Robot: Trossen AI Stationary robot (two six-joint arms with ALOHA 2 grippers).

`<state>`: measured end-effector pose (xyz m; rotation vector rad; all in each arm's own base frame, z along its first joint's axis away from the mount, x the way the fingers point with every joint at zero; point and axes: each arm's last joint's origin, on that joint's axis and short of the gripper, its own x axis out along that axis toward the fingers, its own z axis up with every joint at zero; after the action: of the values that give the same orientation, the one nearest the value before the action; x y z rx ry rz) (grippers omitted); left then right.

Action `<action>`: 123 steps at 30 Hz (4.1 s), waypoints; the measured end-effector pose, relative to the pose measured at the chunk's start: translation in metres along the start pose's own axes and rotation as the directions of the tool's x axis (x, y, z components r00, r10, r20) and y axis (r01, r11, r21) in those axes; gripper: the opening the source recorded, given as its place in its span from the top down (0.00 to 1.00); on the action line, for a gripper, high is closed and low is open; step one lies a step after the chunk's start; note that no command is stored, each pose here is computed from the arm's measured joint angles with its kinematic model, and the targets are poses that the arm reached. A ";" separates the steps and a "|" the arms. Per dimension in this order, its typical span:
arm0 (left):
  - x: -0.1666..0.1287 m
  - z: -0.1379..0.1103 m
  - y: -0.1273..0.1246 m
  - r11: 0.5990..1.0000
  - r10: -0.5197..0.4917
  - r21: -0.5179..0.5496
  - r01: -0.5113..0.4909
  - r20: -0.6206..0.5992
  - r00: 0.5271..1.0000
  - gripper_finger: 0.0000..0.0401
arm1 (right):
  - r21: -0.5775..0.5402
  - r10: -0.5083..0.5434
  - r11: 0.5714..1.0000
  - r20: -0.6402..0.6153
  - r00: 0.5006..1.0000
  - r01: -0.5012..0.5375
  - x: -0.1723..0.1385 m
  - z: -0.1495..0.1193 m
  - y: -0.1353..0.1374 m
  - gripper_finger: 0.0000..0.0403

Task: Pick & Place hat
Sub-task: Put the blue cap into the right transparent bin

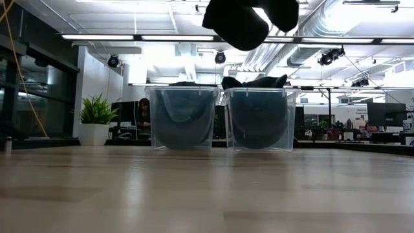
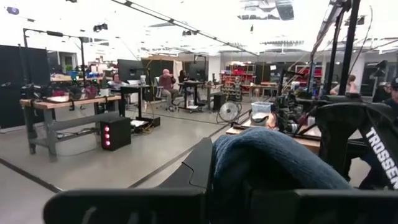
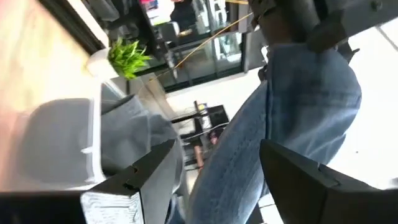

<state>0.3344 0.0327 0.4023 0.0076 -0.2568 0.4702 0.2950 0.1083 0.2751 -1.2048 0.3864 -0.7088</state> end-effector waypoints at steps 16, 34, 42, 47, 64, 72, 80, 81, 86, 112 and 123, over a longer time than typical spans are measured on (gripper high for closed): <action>0.004 -0.009 -0.003 1.000 -0.009 -0.005 0.009 -0.019 1.000 0.97 | 0.014 -0.131 0.991 0.094 0.987 0.131 0.023 -0.003 -0.003 0.44; 0.004 -0.018 -0.003 0.999 -0.037 0.029 0.040 -0.107 0.994 0.97 | 0.005 -0.227 0.974 0.012 0.974 0.227 0.045 -0.020 -0.017 0.44; 0.003 -0.024 -0.004 0.997 -0.048 0.048 0.057 -0.166 0.985 0.97 | 0.039 -0.213 0.975 -0.114 0.970 0.219 0.044 -0.024 -0.018 0.44; 0.003 -0.026 -0.005 0.996 -0.071 0.033 0.079 -0.189 0.979 0.97 | 0.127 -0.216 0.962 -0.194 0.957 0.243 0.042 -0.028 -0.026 0.44; 0.003 -0.027 -0.005 0.993 -0.109 0.028 0.116 -0.196 0.975 0.97 | 0.384 -0.208 0.871 -0.276 0.938 0.306 0.034 -0.035 -0.053 0.44; 0.003 -0.027 -0.004 0.994 -0.075 0.060 0.088 -0.201 0.977 0.97 | 0.433 -0.190 0.855 -0.251 0.949 0.285 0.025 -0.029 -0.051 0.44; 0.002 -0.030 -0.004 0.993 -0.070 0.079 0.089 -0.222 0.973 0.97 | 0.512 -0.150 0.826 -0.206 0.967 0.237 0.005 -0.017 -0.048 0.44; 0.002 -0.030 -0.004 0.993 -0.069 0.080 0.089 -0.223 0.972 0.97 | 0.525 -0.145 0.820 -0.198 0.969 0.230 0.002 -0.016 -0.048 0.44; 0.002 -0.032 -0.003 0.993 -0.053 0.092 0.077 -0.241 0.969 0.97 | 0.564 -0.106 0.804 -0.176 0.979 0.189 -0.012 -0.008 -0.044 0.44; 0.001 -0.035 -0.006 0.971 -0.141 0.150 0.188 -0.279 0.950 0.97 | 0.745 -0.093 0.658 -0.059 0.994 0.106 -0.024 0.002 -0.038 0.44; 0.001 -0.033 -0.006 0.975 -0.129 0.141 0.169 -0.256 0.958 0.97 | 0.527 0.137 0.826 0.162 0.977 -0.203 -0.038 0.012 0.009 0.44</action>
<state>0.3459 0.0306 0.3709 0.1262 0.0269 0.3355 0.2773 0.1442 0.2666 -0.6560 0.1700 -0.5363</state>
